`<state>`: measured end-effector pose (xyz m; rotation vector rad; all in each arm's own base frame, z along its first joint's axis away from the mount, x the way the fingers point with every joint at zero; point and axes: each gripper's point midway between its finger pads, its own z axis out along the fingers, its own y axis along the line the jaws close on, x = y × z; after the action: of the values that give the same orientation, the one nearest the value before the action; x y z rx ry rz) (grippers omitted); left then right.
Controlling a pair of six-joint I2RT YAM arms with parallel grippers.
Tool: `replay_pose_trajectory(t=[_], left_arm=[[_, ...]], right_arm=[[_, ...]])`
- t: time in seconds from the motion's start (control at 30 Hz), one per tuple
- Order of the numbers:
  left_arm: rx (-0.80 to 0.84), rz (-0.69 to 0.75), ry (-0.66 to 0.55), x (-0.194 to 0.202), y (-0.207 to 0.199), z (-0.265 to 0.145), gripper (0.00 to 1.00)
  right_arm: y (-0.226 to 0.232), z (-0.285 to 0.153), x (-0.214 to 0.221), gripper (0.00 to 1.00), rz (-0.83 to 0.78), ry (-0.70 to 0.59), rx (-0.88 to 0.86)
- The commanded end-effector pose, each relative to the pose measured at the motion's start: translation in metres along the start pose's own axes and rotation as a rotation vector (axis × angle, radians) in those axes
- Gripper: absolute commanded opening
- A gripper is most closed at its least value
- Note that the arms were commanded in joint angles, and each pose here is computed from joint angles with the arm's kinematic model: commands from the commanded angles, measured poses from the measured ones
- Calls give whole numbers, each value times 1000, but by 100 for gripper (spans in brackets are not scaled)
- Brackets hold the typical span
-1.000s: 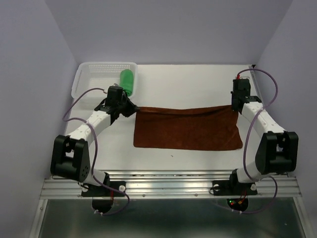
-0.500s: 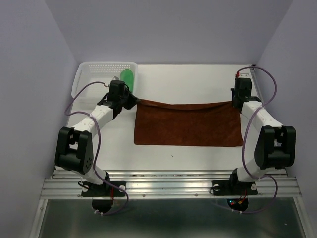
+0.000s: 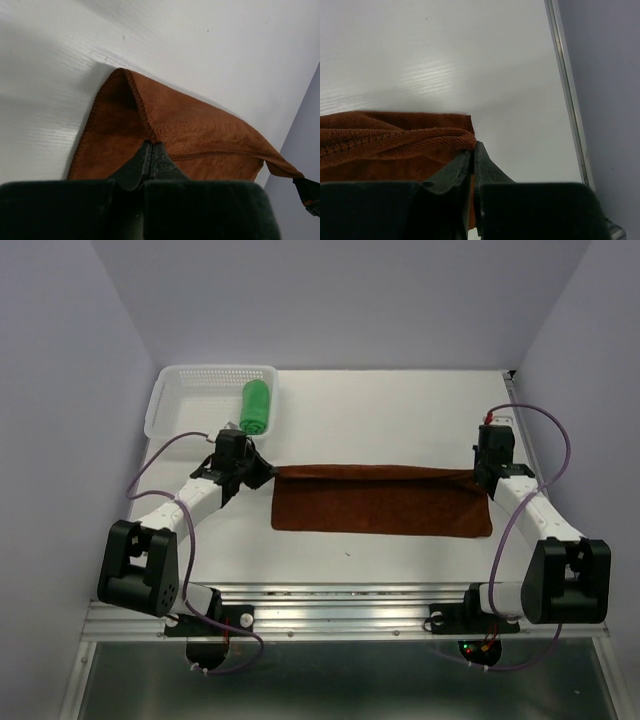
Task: Roll the towels
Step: Fold the towel
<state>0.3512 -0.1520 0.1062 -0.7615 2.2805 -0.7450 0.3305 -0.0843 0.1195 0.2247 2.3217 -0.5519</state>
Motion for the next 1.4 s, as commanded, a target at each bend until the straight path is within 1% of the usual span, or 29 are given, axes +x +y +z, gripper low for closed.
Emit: replay_pose_trajectory(t=[0.0,0.03,0.13,0.3,0.33,0.5,0.53,0.67,0.8,0.9,1.07,1.13,1.23,1.27,1.3,1.37], left_arm=[[40,15,-7,5,0,-15,0],[32,16,-7,8,6,-17,0],[10,17,14,18,19,-17,0],[-8,8,55,35,35,-19,0],[-21,7,57,37,41,-19,0],[-18,15,64,40,43,-22,0],[-34,18,70,42,47,-23,0],[-43,23,73,43,48,-26,0],[-60,28,86,45,52,-28,0],[-81,35,93,47,57,-30,0],[-94,39,106,53,65,-27,0],[-76,31,120,54,60,-25,0],[-52,28,79,37,41,-23,0],[-36,30,50,26,30,-23,0],[-47,35,28,19,28,-22,0],[-65,47,25,13,24,-20,0]], right_arm=[[-12,-15,4,7,67,-37,26],[-16,-21,3,8,120,-56,40],[-18,-23,16,9,116,-42,52],[-32,-35,16,9,137,-41,100],[-28,-36,18,10,126,-44,73],[-17,-49,9,9,113,-105,-34],[-18,-55,6,9,74,-135,-57],[-27,-67,-2,9,99,-195,-36],[-23,-78,-5,9,93,-241,-89],[-24,-79,-1,8,94,-272,-85],[-27,-77,0,5,97,-265,-66],[-28,-67,6,3,82,-223,-37],[-33,-54,10,1,68,-165,28],[-37,-52,8,1,69,-160,58],[-38,-50,6,1,76,-165,69],[-38,-46,6,1,78,-167,80]])
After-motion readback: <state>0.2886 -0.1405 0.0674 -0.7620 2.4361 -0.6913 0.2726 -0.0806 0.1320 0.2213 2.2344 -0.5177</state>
